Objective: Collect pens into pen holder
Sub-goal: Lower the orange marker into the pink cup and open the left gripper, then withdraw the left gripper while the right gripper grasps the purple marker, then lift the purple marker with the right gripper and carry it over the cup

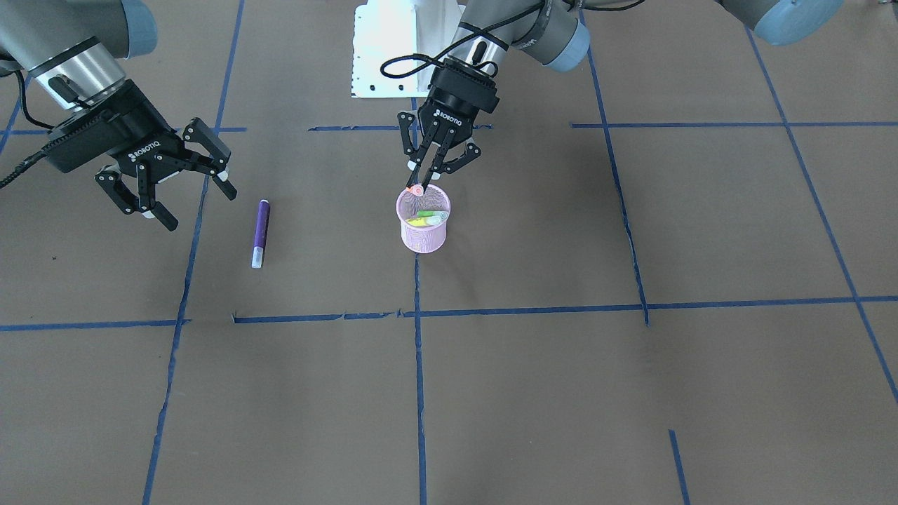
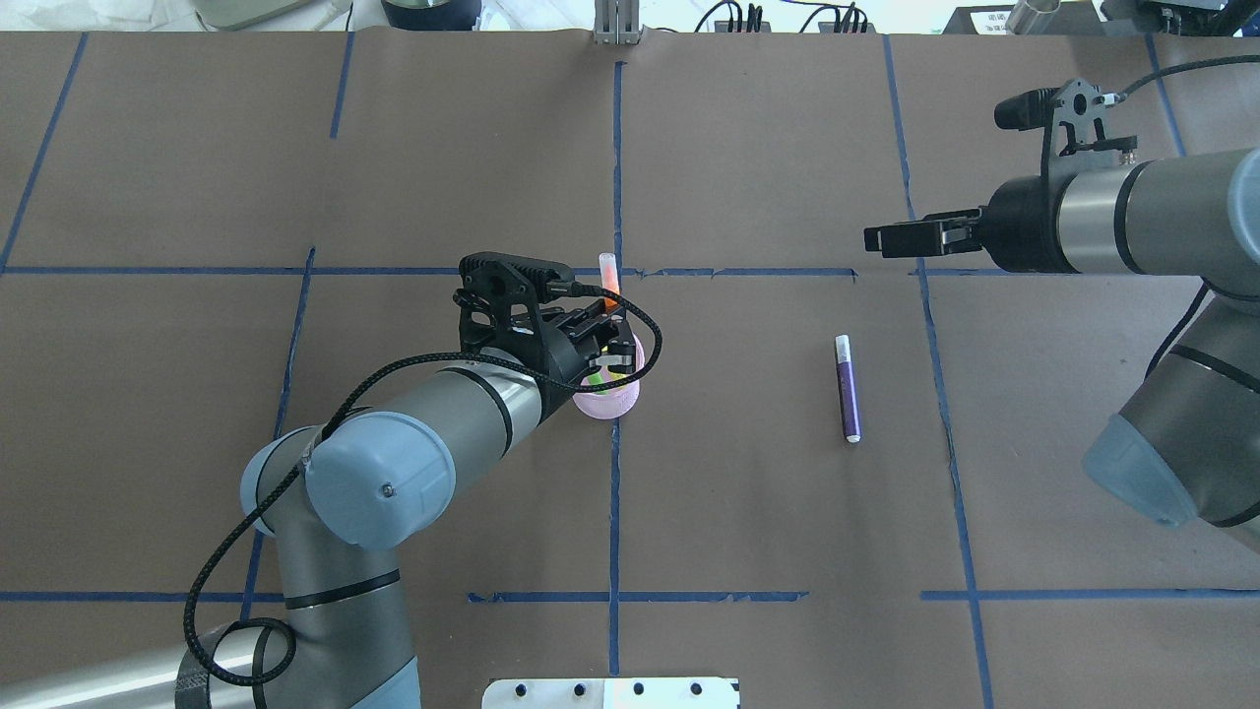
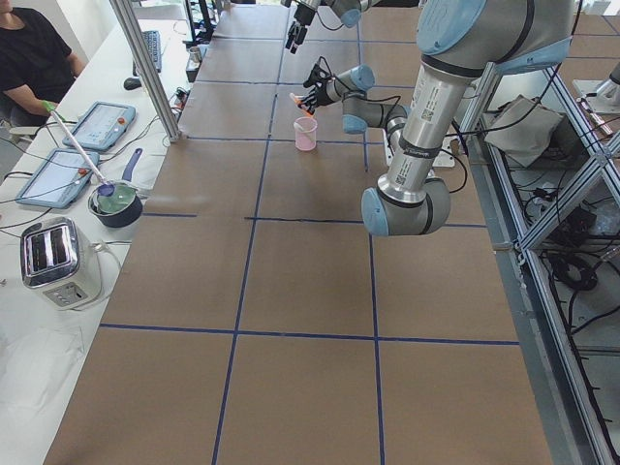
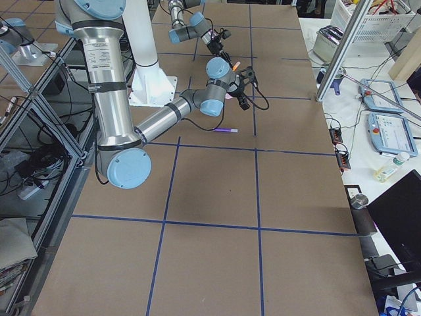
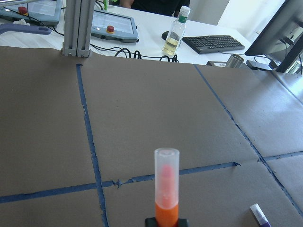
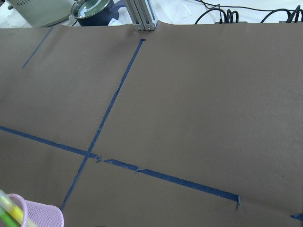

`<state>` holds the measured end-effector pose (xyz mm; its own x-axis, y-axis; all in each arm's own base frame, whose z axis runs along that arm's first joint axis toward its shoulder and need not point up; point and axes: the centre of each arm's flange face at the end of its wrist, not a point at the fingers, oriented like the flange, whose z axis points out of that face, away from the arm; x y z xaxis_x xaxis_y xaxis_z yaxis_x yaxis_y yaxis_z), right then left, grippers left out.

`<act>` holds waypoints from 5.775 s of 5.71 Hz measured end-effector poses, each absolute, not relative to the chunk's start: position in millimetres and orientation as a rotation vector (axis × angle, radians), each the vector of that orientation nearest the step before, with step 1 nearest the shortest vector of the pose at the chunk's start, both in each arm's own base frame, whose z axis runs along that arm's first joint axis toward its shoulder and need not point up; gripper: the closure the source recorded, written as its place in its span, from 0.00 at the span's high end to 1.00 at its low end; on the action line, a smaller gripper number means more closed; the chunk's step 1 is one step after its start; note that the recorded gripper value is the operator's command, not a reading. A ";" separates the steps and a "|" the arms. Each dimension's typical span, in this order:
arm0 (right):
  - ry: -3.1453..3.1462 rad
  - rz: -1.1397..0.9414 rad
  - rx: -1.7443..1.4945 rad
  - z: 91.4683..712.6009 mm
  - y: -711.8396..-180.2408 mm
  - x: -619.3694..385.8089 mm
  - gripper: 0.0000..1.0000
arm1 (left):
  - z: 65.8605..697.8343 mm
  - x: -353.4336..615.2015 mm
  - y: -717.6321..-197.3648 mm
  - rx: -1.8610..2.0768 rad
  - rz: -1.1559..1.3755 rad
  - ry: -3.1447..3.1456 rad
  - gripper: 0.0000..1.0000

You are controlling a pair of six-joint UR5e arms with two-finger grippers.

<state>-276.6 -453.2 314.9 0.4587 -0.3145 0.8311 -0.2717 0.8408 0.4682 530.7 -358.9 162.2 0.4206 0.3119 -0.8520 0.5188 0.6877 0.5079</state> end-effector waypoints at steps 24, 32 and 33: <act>-0.745 -0.096 -0.187 400.1 -485.9 -450.4 0.55 | 459.7 205.7 -511.1 0.410 0.199 0.715 1.00; -0.811 -0.106 -0.112 348.7 -470.7 -448.4 0.00 | 461.8 205.4 -510.3 0.409 0.208 0.713 1.00; -0.845 -0.057 0.030 294.8 -455.7 -448.1 0.00 | 463.1 204.8 -509.5 0.407 0.210 0.713 1.00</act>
